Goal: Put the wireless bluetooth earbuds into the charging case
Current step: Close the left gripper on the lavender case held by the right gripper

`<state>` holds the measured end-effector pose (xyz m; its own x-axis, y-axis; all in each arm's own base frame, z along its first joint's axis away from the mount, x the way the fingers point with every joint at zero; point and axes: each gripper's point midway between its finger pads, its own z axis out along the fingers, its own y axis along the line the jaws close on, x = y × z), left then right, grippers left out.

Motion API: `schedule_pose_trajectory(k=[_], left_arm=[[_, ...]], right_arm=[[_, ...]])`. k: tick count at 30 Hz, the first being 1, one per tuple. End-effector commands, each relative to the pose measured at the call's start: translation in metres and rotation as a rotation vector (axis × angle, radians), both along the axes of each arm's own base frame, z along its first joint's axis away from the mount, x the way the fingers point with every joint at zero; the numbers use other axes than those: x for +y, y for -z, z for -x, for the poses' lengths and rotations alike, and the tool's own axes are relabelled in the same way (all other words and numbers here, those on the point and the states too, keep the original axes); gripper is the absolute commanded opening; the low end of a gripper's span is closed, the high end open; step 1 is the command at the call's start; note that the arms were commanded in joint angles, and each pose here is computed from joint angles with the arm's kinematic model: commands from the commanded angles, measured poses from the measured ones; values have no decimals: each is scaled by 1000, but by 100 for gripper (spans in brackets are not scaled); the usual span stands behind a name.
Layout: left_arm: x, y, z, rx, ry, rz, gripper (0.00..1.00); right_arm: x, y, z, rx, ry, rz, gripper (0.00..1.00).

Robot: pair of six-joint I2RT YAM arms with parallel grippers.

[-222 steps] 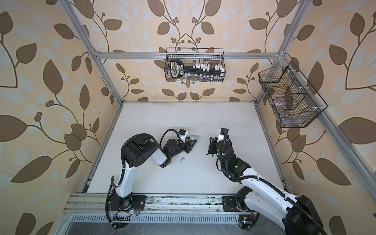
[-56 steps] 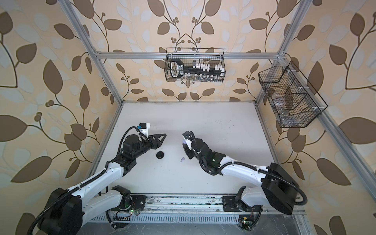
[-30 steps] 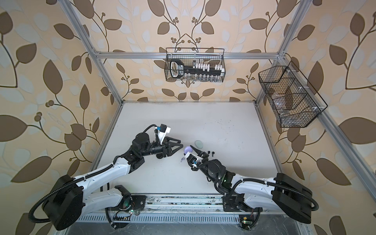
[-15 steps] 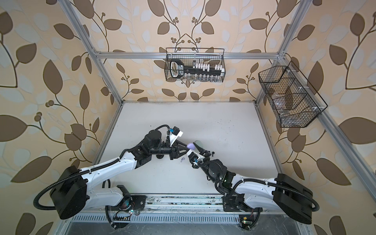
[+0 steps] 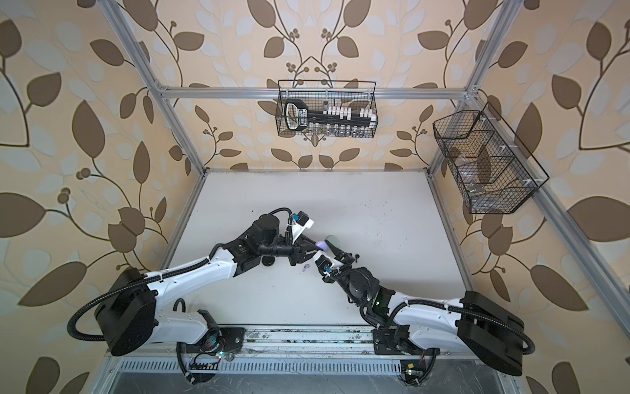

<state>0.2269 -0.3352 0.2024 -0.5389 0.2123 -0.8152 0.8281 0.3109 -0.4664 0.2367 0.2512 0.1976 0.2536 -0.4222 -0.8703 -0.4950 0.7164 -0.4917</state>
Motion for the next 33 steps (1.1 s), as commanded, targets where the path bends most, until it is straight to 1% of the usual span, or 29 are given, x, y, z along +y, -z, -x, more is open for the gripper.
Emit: schedule_pose_trajectory(k=[1,4,5,6,8,9,10,11,13,16,19,22,24,25,28,33], left_arm=[[-12,-3,23,-16,115,2,23],[-14,-4,24,-12,124,7,18],[-14,-4,25,-11,130,8,14],[-14,-3,26,-9,137,9,10],[-14,-5,28,-16,152,16,0],[-13,-5,29,-27,151,19,0],[-12,-7,27,-48,138,25,0],[-9,-8,25,-72,116,32,0],[-3,-10,21,-121,69,38,0],[9,-15,17,-199,-4,50,0],[22,-17,15,-298,-59,46,0],[35,-17,9,-400,-132,50,0],[38,-17,16,-462,-111,76,0],[38,-16,23,-492,-77,93,0],[38,-16,38,-567,-13,143,0],[42,-19,46,-624,2,187,0]], right_arm=[[3,-29,4,-54,-22,-106,22],[5,-29,4,-49,-30,-108,24],[5,-30,5,-47,-34,-115,28],[5,-29,6,-47,-40,-119,36],[8,-31,13,-57,-96,-141,55],[10,-31,17,-60,-123,-148,62],[10,-31,19,-58,-137,-155,67],[10,-31,18,-50,-134,-163,70],[12,-33,19,-29,-151,-179,73],[18,-36,35,-28,-264,-191,74],[21,-37,43,-23,-313,-178,73],[20,-42,49,-22,-355,-200,72],[23,-43,54,-12,-391,-198,71],[24,-43,55,-8,-398,-192,69],[23,-43,53,3,-386,-186,67],[19,-45,47,7,-361,-201,66]])
